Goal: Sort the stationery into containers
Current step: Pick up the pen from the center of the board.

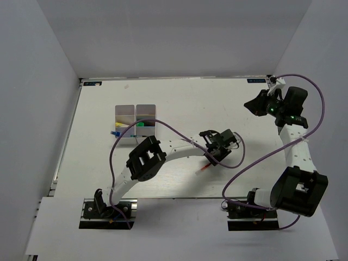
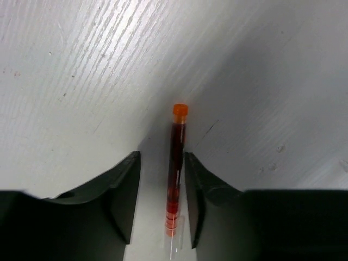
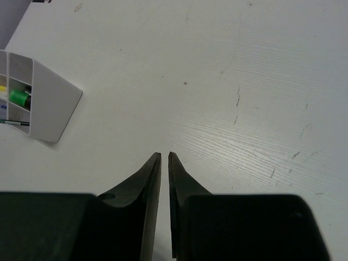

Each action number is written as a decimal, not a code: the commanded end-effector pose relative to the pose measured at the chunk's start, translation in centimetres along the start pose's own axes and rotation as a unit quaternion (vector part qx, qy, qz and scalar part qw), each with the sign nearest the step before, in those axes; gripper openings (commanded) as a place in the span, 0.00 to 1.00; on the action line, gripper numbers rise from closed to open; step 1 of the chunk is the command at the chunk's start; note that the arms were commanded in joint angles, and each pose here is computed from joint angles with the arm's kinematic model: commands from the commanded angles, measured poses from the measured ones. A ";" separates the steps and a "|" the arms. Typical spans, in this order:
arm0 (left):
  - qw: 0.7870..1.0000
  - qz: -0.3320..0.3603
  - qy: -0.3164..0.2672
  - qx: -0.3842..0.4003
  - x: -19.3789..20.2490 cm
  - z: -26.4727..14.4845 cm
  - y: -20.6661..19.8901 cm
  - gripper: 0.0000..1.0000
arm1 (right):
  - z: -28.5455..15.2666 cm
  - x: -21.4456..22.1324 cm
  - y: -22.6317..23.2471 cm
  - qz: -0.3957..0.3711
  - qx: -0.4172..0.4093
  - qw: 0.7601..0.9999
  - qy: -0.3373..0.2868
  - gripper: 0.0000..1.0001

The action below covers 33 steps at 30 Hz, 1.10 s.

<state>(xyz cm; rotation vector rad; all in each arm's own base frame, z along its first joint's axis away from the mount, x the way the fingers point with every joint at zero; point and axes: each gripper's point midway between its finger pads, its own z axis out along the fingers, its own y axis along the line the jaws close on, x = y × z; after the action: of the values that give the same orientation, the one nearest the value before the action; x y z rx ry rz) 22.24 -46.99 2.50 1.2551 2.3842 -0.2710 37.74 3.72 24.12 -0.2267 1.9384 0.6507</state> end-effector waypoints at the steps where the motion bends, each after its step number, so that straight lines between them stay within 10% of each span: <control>1: 0.999 0.015 0.011 -0.036 0.1 -0.5 0.5 0.45 | -1.0 -1.3 1.8 -0.016 -0.038 0.999 -0.027 0.17; 15: 0.997 0.000 0.062 -0.041 6.0 0.5 0.7 0.07 | -2.7 -1.0 2.8 -0.010 -0.078 0.996 -0.039 0.32; 18: 0.998 -0.049 -0.022 -0.038 3.6 -2.6 2.6 0.01 | -3.1 -0.7 2.9 -0.018 -0.087 0.995 -0.043 0.63; 23: 0.982 -0.135 -0.117 -0.061 1.6 -7.9 6.9 0.00 | -3.3 -0.3 3.7 -0.016 -0.118 0.992 -0.041 0.66; 29: 0.923 -0.254 -0.241 -0.160 1.8 -13.8 14.5 0.00 | -3.5 0.4 4.4 -0.018 -0.141 0.989 -0.040 0.66; 33: 0.840 -0.329 -0.333 -0.273 3.3 -19.6 20.3 0.00 | -3.9 0.7 5.0 -0.028 -0.153 0.987 -0.044 0.66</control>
<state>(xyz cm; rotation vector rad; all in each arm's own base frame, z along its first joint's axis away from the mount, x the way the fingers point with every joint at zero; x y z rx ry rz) 28.96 -29.82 13.46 0.3515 2.1662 -0.2168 33.02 5.38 24.84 -0.3524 1.8118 0.9090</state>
